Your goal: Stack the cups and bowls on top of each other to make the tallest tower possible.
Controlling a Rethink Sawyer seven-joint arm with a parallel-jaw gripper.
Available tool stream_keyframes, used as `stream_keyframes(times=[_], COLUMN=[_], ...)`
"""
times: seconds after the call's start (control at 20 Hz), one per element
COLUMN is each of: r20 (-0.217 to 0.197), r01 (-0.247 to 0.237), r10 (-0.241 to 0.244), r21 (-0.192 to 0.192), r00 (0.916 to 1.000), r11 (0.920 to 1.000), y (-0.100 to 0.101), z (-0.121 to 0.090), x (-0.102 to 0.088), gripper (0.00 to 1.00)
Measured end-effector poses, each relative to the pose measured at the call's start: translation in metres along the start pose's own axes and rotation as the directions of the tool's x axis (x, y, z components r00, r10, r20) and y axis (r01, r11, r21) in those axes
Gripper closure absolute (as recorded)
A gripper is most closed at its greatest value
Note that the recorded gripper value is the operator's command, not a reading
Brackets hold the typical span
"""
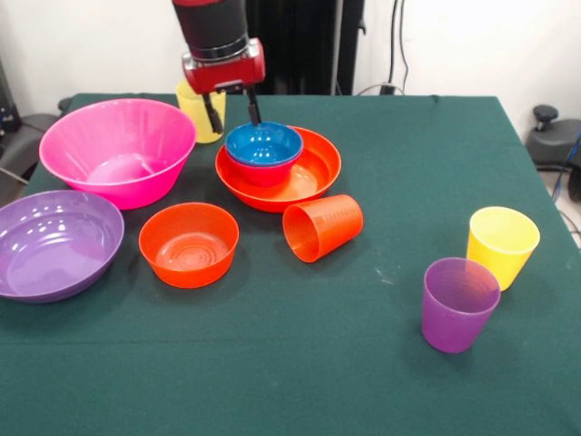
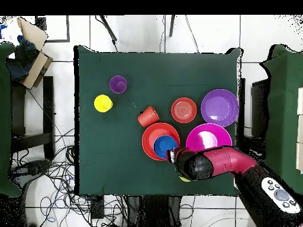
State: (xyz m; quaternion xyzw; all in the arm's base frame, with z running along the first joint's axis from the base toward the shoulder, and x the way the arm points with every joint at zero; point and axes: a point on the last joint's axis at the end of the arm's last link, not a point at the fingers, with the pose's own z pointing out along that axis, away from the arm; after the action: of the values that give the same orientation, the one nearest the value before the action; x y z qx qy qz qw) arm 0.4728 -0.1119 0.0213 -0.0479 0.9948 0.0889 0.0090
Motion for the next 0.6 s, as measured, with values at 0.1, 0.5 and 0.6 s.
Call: stream_keyframes(times=[0.1, 0.5, 0.6], r20=[0.006, 0.018, 0.017], r01=[-0.003, -0.005, -0.006], r10=[0.003, 0.005, 0.005], r21=[0.01, 0.032, 0.029], r00=[1.0, 0.9998, 0.9998], r11=[0.9999, 0.9995, 0.9996], y=[-0.004, -0.012, -0.011], z=[-0.004, -0.012, -0.011], x=[-0.001, -0.004, -0.003], gripper=[0.0, 0.0, 0.0])
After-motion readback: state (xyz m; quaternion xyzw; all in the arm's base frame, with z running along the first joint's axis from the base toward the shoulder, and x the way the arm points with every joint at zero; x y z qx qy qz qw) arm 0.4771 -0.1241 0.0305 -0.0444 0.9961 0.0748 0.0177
